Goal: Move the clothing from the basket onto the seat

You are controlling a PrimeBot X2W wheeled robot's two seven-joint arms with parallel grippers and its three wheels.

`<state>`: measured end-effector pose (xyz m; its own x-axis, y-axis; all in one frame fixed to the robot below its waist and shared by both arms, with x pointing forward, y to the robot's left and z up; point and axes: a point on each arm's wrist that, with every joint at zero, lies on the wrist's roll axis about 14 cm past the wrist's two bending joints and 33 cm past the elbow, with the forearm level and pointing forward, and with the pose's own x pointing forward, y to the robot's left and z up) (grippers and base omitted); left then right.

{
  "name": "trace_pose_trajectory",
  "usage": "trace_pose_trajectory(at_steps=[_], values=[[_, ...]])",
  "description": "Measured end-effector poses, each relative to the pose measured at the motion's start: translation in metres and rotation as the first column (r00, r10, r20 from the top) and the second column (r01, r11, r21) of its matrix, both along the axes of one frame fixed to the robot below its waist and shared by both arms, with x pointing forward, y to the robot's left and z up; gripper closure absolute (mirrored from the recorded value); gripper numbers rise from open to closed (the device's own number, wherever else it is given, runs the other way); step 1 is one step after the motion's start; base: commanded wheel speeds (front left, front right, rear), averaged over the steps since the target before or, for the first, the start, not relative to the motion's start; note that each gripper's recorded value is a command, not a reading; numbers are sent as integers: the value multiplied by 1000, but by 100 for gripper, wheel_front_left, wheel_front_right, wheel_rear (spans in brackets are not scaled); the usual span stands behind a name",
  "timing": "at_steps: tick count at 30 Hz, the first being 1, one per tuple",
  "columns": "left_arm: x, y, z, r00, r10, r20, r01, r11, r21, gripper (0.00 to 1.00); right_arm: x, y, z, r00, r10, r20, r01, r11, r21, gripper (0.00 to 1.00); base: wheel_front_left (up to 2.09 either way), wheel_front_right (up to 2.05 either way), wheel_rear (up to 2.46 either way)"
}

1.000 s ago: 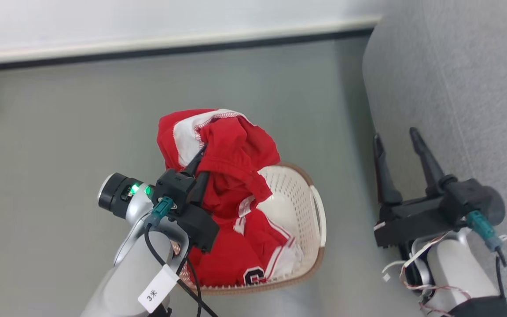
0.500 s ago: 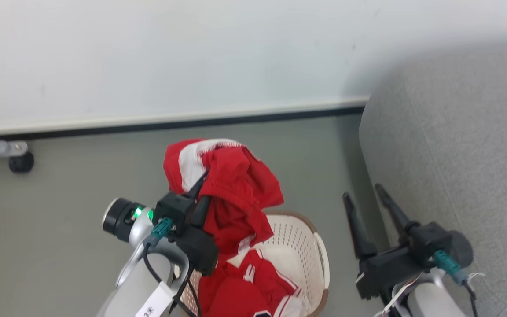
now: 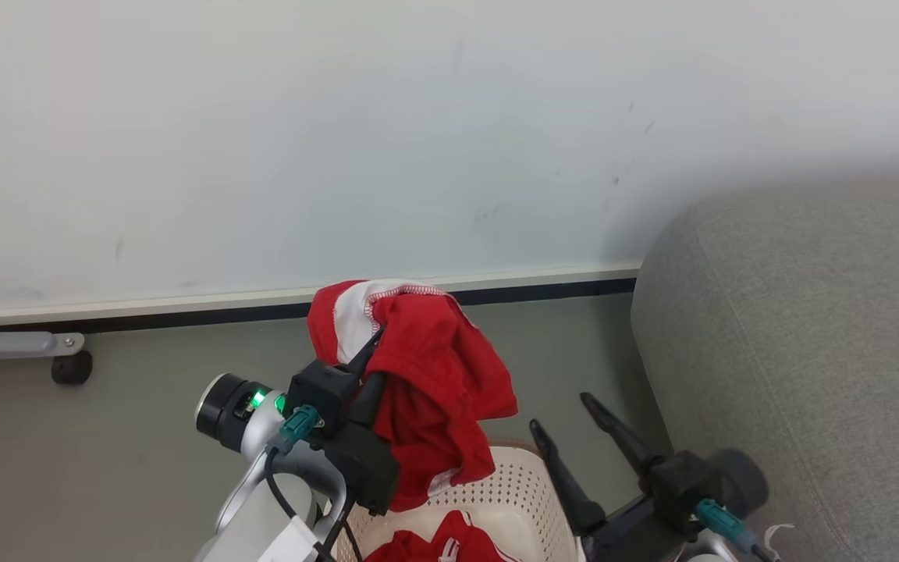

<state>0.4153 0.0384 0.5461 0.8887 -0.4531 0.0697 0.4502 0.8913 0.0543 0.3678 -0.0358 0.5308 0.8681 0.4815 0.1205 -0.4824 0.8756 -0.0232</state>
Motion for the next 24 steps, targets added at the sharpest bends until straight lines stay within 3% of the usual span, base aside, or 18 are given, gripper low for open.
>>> trace_pose_trajectory(at_steps=[13, 24], values=[[-8, -14, 16, 999, -50, 18, 50, 999, 16, 100, -1, 46, 12, 983, 173, 53, -167, 981, -100, 0, 0, 0, 0], [-13, -15, 22, 998, -63, 9, 63, 998, 17, 100, 8, 68, -6, 965, 261, 6, -254, 944, -212, 0, 0, 0, 0]])
